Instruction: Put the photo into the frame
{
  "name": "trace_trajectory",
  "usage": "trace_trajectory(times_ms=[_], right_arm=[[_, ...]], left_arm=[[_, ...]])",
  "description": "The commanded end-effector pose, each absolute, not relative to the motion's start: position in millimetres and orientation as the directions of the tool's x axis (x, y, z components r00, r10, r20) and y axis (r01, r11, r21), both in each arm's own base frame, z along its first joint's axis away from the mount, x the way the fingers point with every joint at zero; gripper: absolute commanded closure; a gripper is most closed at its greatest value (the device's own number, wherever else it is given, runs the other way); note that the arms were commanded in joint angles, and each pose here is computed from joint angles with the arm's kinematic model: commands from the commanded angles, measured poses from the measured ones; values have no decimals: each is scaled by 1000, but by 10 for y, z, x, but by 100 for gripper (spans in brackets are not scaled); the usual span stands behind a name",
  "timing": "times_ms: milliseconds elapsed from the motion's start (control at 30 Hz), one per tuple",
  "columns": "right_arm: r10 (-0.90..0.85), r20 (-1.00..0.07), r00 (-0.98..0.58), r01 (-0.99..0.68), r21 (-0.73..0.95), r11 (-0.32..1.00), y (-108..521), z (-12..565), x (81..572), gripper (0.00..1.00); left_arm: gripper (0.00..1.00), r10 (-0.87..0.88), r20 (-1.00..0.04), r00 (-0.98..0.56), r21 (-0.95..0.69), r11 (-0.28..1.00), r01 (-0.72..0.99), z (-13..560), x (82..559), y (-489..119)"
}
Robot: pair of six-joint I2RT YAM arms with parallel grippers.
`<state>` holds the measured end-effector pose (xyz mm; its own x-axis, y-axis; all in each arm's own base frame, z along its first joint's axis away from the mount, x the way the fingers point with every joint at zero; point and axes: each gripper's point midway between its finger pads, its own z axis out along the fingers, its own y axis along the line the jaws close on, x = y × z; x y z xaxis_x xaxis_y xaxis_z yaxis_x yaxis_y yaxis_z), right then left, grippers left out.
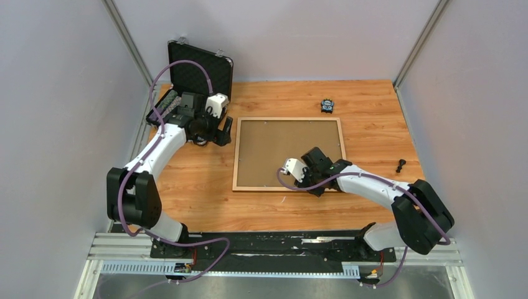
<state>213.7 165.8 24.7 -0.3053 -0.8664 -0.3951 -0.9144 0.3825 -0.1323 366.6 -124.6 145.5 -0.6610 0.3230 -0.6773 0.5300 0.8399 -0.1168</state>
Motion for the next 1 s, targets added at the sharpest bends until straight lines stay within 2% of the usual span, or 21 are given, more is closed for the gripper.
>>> trace_trajectory(times_ms=[0, 67, 100, 267, 433, 700, 967], right_arm=[[-857, -400, -325, -918, -84, 387, 1726, 208, 2068, 88], [-854, -406, -324, -920, -73, 384, 1755, 236, 2066, 99], [-852, -411, -325, -920, -70, 385, 1772, 257, 2074, 100], [-840, -439, -319, -923, -59, 381, 1874, 420, 2125, 100], [-823, -483, -299, -930, -47, 365, 1995, 671, 2177, 100], [-802, -537, -260, -949, -12, 315, 2142, 1033, 2225, 100], [-719, -633, -287, -953, 109, 284, 2271, 1591, 2241, 100]], left_arm=[[0, 355, -734, -579, -25, 838, 545, 1697, 3687, -1163], [0, 369, -739, -564, -9, 832, 555, 1722, 3655, -1148], [0, 380, -739, -556, 1, 826, 563, 1721, 3622, -1139], [0, 427, -759, -492, 35, 781, 624, 1761, 3451, -1155], [0, 524, -791, -317, 152, 669, 727, 1895, 3163, -1307], [0, 659, -752, -13, 385, 456, 803, 1986, 2954, -1802], [0, 665, -714, 218, 511, 282, 812, 2097, 2884, -2178]])
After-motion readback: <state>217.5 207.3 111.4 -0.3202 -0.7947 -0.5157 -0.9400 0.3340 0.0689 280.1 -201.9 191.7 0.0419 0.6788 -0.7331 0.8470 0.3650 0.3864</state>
